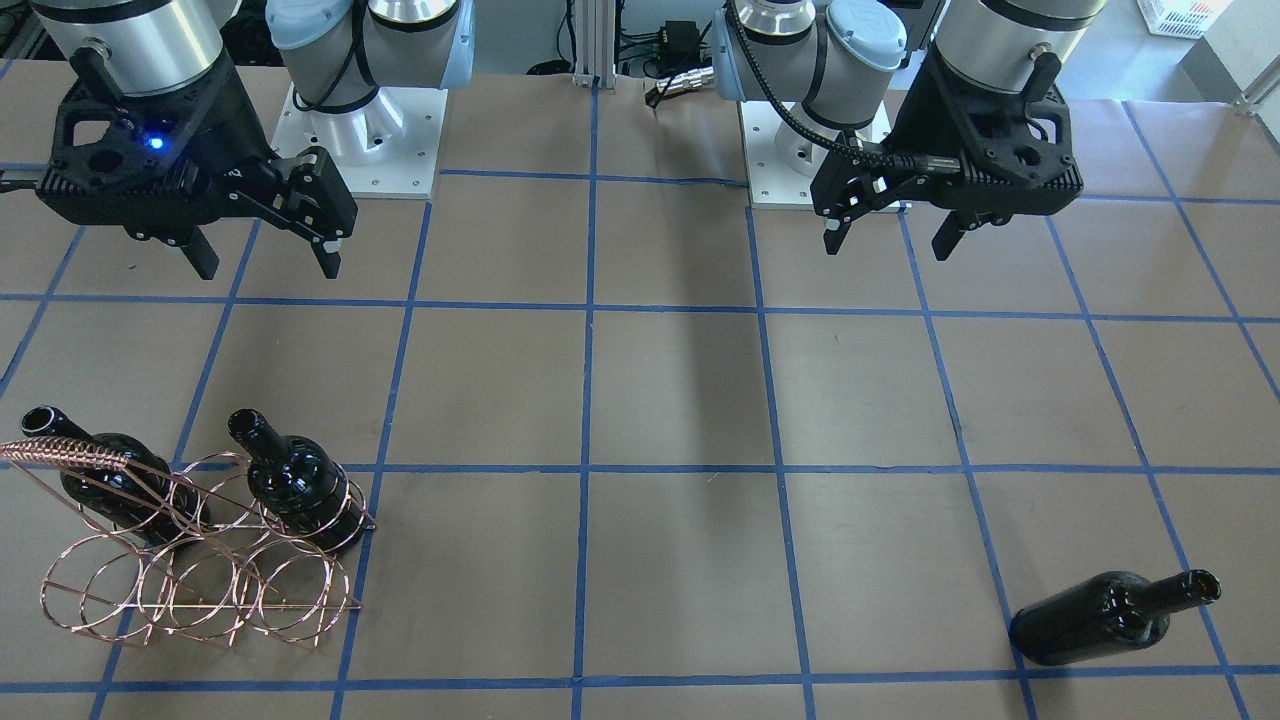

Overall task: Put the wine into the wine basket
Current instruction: 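Lower the left gripper onto the upright dark wine bottle's neck and close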

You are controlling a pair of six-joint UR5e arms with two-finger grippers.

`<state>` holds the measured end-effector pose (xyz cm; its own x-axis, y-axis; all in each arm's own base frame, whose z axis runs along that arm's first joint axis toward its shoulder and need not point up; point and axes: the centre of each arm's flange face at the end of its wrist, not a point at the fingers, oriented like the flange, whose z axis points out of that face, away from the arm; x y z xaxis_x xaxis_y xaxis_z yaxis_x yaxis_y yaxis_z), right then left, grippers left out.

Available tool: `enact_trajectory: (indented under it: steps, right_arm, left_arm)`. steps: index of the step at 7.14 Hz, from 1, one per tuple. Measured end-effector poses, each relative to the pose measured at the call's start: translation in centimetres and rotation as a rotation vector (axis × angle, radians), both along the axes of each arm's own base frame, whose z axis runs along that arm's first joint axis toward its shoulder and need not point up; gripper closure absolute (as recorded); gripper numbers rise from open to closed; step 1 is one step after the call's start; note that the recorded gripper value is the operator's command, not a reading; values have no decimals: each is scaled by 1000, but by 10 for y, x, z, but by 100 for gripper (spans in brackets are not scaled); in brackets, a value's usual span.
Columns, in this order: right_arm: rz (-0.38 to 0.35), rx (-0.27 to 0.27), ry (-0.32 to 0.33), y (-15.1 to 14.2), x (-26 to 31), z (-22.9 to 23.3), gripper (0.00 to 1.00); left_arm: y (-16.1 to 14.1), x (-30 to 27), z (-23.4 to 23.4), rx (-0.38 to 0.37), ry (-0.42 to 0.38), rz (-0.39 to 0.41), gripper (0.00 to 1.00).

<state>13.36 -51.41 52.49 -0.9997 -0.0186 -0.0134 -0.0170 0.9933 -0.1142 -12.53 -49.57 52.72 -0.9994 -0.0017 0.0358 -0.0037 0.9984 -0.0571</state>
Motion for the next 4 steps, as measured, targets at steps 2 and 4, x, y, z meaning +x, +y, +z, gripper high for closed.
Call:
enact_trajectory:
  steps: [2, 4]
  right_arm:
    - [0, 0, -1, 0, 0, 0, 0]
    - [0, 0, -1, 0, 0, 0, 0]
  left_arm:
    - [-1, 0, -2, 3, 1, -1, 0]
    - [-1, 0, -1, 1, 1, -2, 0]
